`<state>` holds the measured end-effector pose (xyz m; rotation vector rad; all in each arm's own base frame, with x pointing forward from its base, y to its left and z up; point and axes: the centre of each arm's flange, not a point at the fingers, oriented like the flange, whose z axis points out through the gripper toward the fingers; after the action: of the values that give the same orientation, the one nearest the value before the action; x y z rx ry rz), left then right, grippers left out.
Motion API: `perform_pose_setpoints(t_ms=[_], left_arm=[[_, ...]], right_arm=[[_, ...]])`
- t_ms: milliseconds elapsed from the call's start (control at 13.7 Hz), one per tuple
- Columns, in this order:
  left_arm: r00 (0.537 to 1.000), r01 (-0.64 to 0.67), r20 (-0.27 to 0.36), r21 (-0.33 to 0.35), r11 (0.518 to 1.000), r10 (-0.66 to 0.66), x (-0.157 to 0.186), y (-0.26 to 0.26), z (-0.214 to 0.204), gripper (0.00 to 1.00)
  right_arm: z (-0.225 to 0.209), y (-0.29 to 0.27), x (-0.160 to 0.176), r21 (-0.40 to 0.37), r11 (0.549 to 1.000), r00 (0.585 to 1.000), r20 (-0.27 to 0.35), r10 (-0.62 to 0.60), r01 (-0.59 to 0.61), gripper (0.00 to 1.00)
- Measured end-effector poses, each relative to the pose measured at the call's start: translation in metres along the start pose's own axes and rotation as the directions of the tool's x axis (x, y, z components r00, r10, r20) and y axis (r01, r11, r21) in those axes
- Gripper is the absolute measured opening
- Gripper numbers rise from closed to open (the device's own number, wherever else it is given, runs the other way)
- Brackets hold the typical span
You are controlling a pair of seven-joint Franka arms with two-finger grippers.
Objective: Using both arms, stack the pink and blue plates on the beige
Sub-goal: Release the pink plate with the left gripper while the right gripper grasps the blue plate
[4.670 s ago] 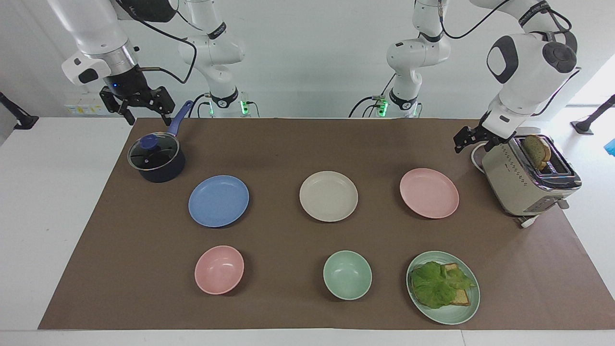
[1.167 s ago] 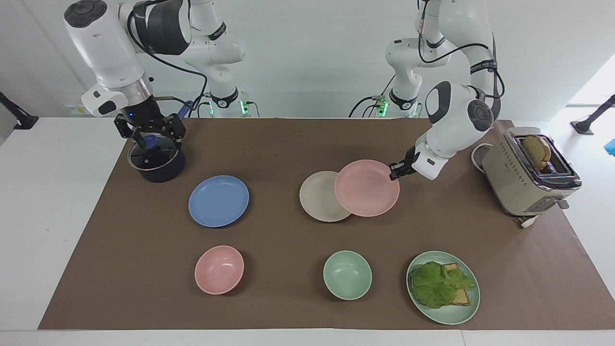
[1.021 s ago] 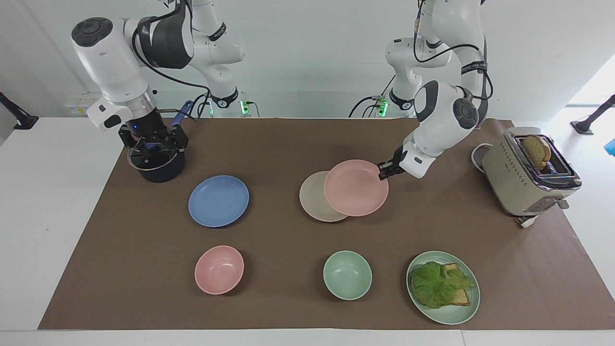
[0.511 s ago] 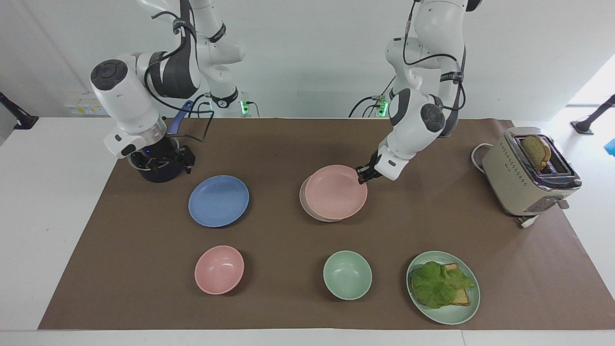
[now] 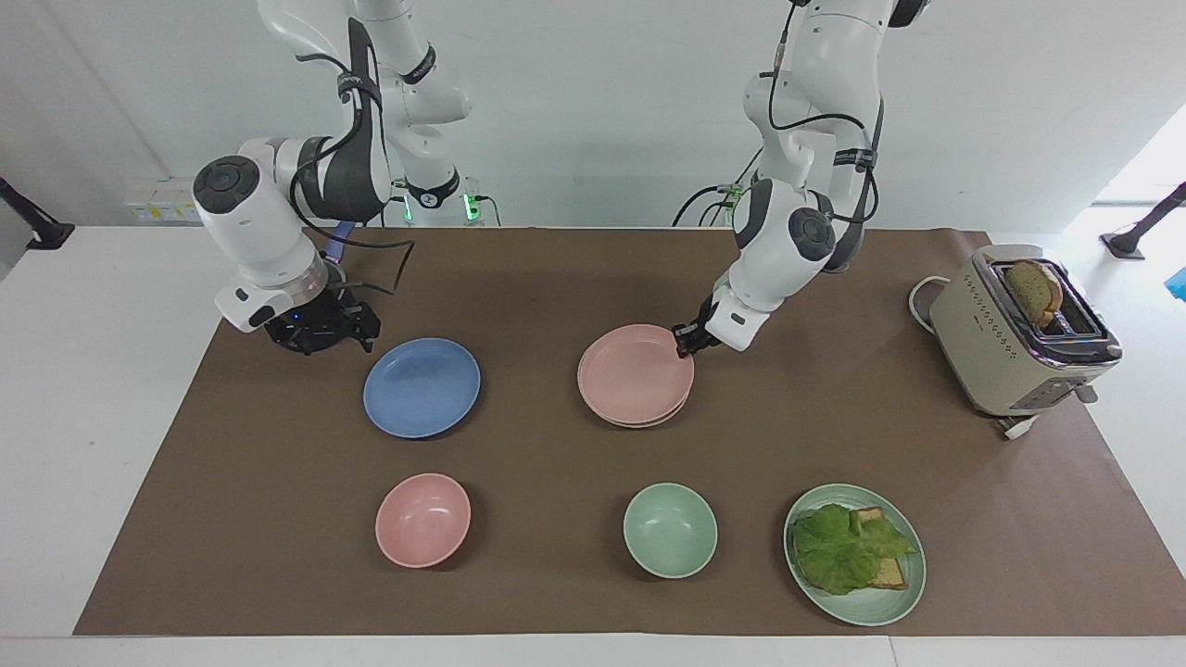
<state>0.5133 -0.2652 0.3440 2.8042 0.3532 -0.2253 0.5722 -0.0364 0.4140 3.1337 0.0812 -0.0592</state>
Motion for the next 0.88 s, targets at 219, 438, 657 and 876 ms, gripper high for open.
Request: perform_pose_setpoints(t_ms=[219,438,657,876], left_arm=[[1.0,0.006,-0.009,-0.004,1.0,-0.006,0.003,-0.001,-0.002,0.59],[1.0,0.018,-0.022,-0.013,1.0,-0.019,0.012,-0.005,-0.015,0.93],[1.0,0.015,-0.025,0.061,0.998,-0.013,0.037,-0.029,-0.054,1.0],[0.998,0.049,-0.051,0.083,0.995,-0.044,0.065,-0.078,-0.133,1.0]], right_arm=[[0.013,0.006,-0.002,0.005,1.0,1.0,0.014,0.002,-0.002,1.0],[0.036,0.002,-0.005,0.027,1.0,1.0,0.014,0.013,-0.013,1.0],[0.068,0.0,0.0,0.023,1.0,1.0,0.014,0.009,-0.009,1.0],[0.106,-0.002,0.005,0.091,0.996,1.0,0.026,-0.016,0.014,1.0]])
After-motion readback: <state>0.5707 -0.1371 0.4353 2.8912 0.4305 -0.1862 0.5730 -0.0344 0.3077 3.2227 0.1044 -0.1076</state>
